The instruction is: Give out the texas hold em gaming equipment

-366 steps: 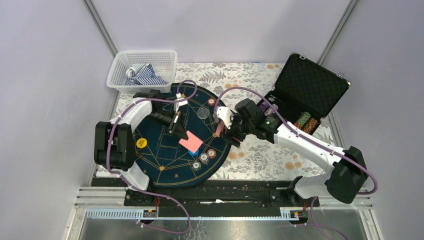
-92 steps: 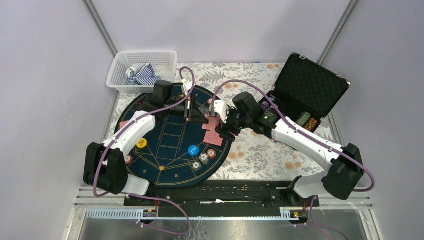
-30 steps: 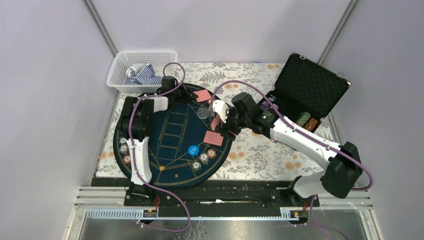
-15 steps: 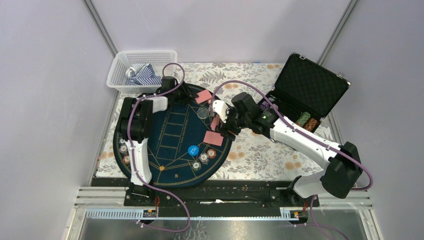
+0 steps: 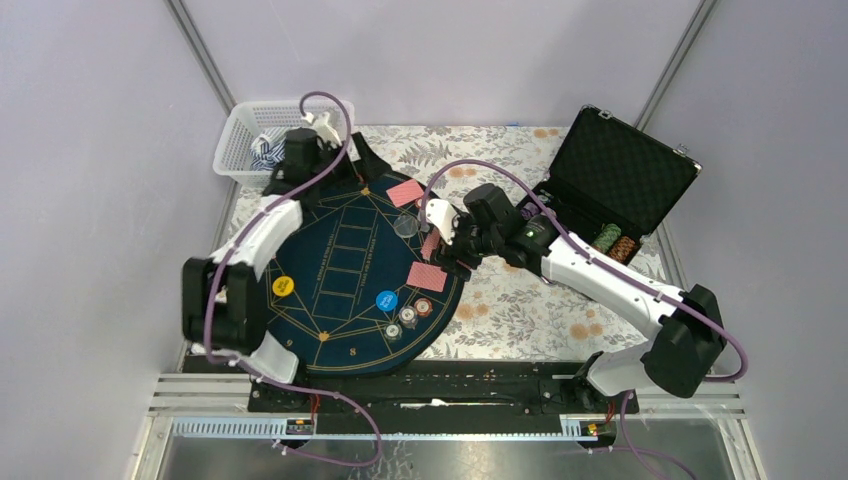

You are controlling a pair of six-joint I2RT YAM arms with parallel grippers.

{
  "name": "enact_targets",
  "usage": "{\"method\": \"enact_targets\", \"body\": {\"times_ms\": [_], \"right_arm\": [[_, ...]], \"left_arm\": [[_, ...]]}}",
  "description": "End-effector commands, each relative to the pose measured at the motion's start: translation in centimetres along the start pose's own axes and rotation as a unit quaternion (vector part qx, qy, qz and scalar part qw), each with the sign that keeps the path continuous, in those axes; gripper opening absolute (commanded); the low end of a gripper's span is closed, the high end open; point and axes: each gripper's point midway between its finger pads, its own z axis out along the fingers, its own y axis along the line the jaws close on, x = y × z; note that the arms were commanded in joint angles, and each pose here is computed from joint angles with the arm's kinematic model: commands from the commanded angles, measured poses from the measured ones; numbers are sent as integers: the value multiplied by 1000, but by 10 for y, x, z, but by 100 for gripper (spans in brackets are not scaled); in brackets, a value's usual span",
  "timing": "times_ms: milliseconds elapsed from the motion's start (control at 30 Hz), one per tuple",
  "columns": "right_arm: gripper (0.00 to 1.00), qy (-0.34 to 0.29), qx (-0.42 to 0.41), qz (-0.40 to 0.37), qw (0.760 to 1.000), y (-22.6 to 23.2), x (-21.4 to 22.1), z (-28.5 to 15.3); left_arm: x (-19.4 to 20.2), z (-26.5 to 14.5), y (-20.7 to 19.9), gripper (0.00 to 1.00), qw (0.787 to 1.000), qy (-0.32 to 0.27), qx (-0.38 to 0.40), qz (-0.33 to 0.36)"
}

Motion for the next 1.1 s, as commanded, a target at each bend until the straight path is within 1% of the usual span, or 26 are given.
{"method": "enact_targets", "body": {"times_ms": [0, 100, 167, 267, 333, 367, 500, 600, 767, 867, 967, 1067], "right_arm": [[16, -67, 12, -20, 997, -7, -43, -27], [16, -77, -4, -21, 997, -1, -47, -28], [16, -81, -16, -21, 996, 2, -49, -26], [17, -83, -38, -25, 996, 10, -51, -24], [17, -82, -43, -26, 995, 12, -52, -23], [17, -83, -42, -27, 995, 12, -53, -24], [17, -83, -47, -32, 995, 15, -53, -23], [17, -78, -48, -33, 995, 16, -50, -21], [17, -76, -45, -35, 996, 16, -50, -19], [18, -76, -43, -35, 996, 15, -50, -19], [17, -78, -39, -36, 996, 14, -51, -20], [17, -77, -33, -36, 996, 12, -49, -21]], "left_arm": [[6, -64, -53, 99, 984, 51, 143, 89], [34, -89, -73, 99, 972, 102, 196, 77], [51, -103, -88, 99, 963, 126, 227, 75], [79, -112, -109, 99, 950, 155, 259, 80], [97, -115, -119, 99, 940, 185, 281, 65], [104, -116, -124, 97, 934, 196, 295, 58], [117, -115, -132, 89, 923, 221, 313, 30], [127, -115, -138, 83, 913, 243, 326, 22], [142, -115, -142, 72, 903, 264, 339, 10], [147, -113, -139, 62, 901, 272, 338, 2], [149, -112, -137, 49, 902, 274, 335, -1], [149, -112, -134, 39, 905, 273, 327, -1]]}}
